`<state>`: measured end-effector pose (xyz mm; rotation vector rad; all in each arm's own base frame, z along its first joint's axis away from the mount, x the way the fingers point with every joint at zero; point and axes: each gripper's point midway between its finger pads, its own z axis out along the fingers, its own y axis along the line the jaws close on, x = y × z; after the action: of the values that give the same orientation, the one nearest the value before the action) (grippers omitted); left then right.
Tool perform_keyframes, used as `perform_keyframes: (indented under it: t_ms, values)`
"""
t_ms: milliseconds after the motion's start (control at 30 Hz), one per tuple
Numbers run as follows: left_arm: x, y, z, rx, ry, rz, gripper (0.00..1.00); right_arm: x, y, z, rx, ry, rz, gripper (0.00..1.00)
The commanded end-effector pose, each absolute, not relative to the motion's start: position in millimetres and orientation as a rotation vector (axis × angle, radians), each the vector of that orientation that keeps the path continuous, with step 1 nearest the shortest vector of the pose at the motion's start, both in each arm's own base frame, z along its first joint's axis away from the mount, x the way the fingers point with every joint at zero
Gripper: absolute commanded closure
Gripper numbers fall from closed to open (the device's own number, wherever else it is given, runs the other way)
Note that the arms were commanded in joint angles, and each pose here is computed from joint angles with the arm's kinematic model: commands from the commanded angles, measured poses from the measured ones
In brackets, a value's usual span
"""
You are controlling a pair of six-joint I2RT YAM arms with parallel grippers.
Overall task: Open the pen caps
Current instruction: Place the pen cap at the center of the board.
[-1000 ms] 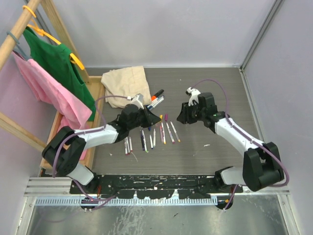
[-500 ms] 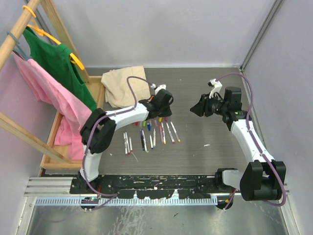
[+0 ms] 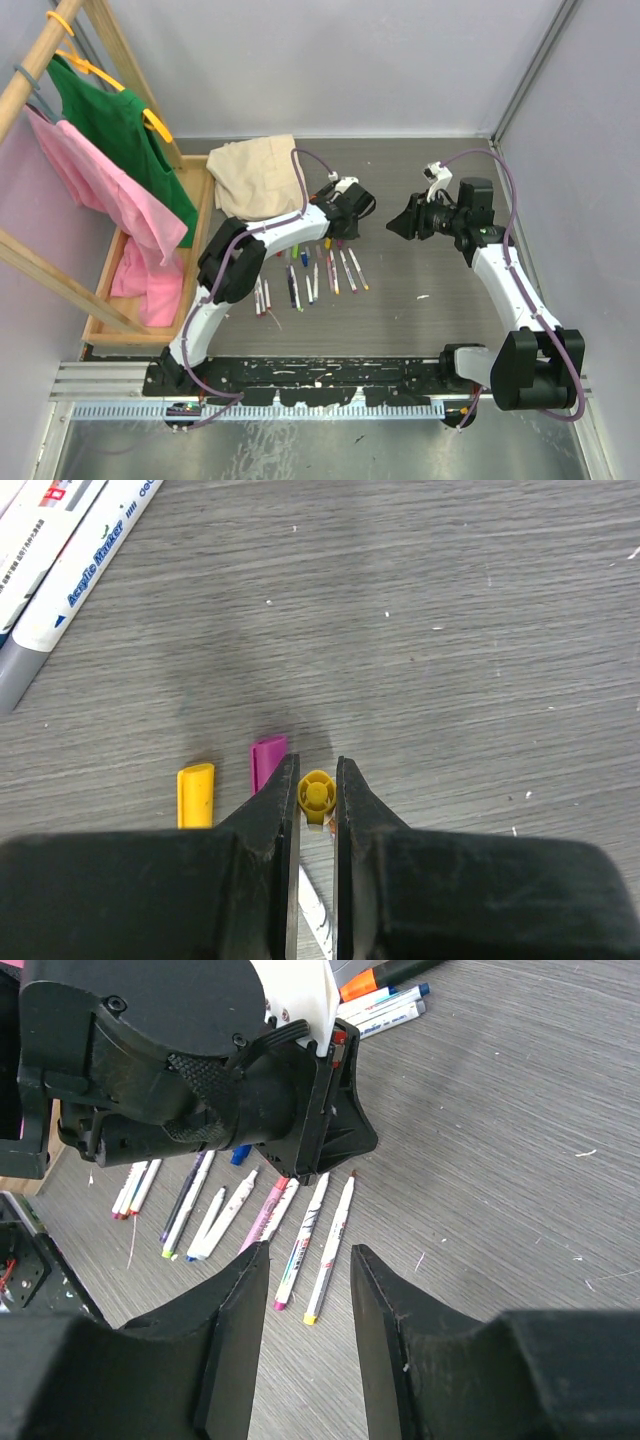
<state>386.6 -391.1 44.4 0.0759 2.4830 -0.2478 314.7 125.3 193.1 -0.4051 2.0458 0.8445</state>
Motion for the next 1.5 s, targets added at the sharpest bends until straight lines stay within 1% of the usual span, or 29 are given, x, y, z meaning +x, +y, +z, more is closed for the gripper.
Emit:
perform_keyframes:
  t_ms: [0, 233, 700, 733, 800, 933, 1100, 1333, 1400, 1467]
  values:
    - [394.6, -391.9, 58.0, 0.086, 2.454, -0.236, 0.93, 317.9, 125.6, 201.4, -0.424, 2.009, 0.853, 0.56]
    - [394.6, -394.4, 53.8, 0.091, 2.464, -0.243, 0.84, 317.2, 126.3, 201.2, -0.416, 2.011, 0.873, 0.56]
    - [396.0, -398.2, 57.1, 0.084, 2.466, -0.267, 0.78, 317.1, 123.9, 202.9, -0.398, 2.005, 0.885, 0.56]
    - [396.7, -398.3, 57.7, 0.081, 2.465, -0.269, 0.75, 317.1, 124.0, 203.4, -0.398, 2.004, 0.885, 0.56]
    - [396.9, -398.6, 59.0, 0.082, 2.465, -0.274, 0.73, 317.1, 123.7, 203.0, -0.397, 2.005, 0.886, 0.55]
    - [396.4, -399.1, 62.8, 0.078, 2.463, -0.288, 0.73, 317.0, 123.5, 202.9, -0.396, 2.005, 0.888, 0.55]
    - [395.2, -399.8, 91.2, 0.08, 2.41, -0.346, 0.73, 316.2, 124.0, 203.4, -0.401, 2.003, 0.896, 0.55]
    - [396.0, -381.2, 138.0, 0.165, 2.251, -0.368, 0.7, 311.0, 128.6, 205.5, -0.444, 1.983, 0.934, 0.55]
    - [394.5, -369.9, 135.4, 0.248, 2.233, -0.346, 0.66, 308.9, 130.6, 206.9, -0.467, 1.971, 0.948, 0.55]
    - [395.6, -357.1, 132.6, 0.32, 2.225, -0.326, 0.59, 305.5, 132.8, 207.0, -0.491, 1.963, 0.965, 0.55]
